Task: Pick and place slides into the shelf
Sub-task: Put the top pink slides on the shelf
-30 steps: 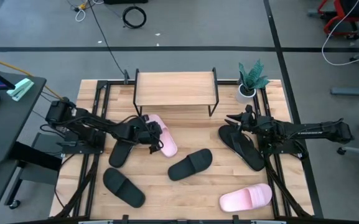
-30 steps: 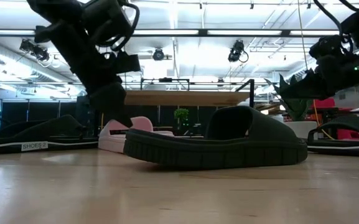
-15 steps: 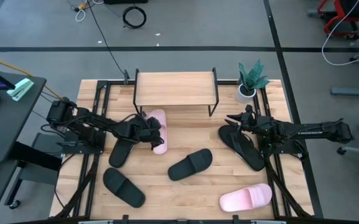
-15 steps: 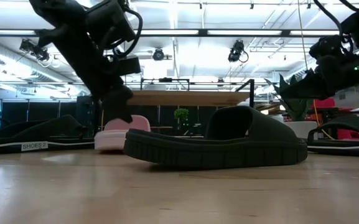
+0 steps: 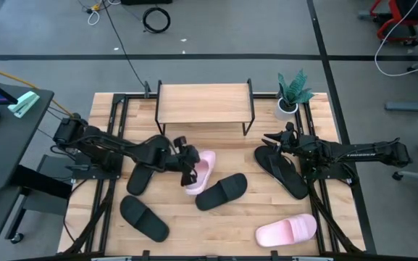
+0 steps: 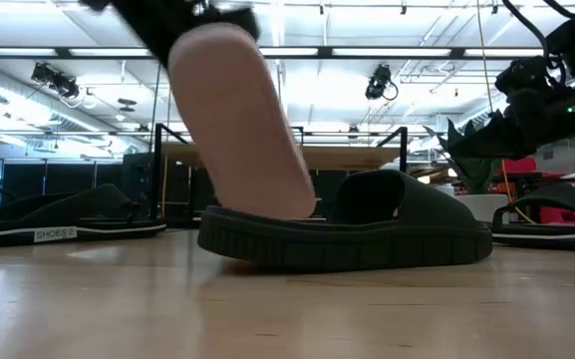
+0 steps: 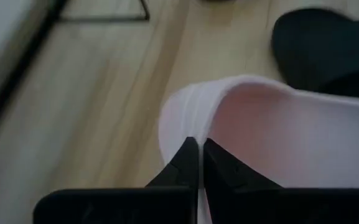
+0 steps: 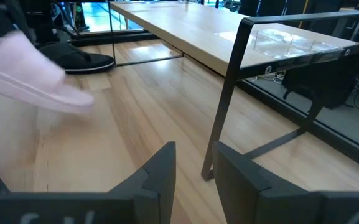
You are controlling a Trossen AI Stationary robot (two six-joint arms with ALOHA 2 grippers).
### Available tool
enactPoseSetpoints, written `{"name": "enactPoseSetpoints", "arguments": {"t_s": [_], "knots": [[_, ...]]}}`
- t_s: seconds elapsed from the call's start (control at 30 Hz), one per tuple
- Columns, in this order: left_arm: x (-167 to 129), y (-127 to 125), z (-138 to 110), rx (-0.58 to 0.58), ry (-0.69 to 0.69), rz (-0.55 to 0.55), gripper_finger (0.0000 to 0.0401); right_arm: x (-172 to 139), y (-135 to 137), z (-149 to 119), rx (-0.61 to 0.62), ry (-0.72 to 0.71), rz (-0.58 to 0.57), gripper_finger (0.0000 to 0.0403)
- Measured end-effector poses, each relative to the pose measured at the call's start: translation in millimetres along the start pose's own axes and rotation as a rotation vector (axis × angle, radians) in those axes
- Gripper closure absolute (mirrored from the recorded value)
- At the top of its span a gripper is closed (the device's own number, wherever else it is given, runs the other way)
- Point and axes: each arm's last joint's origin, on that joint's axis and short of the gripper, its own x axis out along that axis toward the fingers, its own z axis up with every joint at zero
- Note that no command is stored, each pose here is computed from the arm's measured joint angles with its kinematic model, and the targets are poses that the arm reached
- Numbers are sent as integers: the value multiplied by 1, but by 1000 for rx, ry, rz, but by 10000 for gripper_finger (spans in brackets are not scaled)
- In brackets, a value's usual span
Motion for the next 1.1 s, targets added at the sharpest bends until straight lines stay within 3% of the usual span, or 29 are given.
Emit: {"name": "enactPoseSetpoints", "arguments": {"t_s": [0.23, 0.43, 0.53, 0.77, 0.97, 1.1], "knots": [[-35, 10, 49, 102, 4, 90, 391, 0, 0, 0, 0, 1, 0, 292], [-63, 40, 75, 272, 45, 495, 391, 0, 0, 0, -1, 2, 1, 292], [-66, 65, 84, 264, 90, 591, 391, 0, 0, 0, -1, 2, 1, 292], [-44, 122, 77, 337, 291, 689, 391, 0, 0, 0, -1, 2, 1, 292], [-24, 164, 57, 298, 423, 761, 391, 0, 0, 0, -8, 2, -1, 292], [-12, 180, 48, 306, 457, 739, 391, 0, 0, 0, -37, 1, -13, 292]]}}
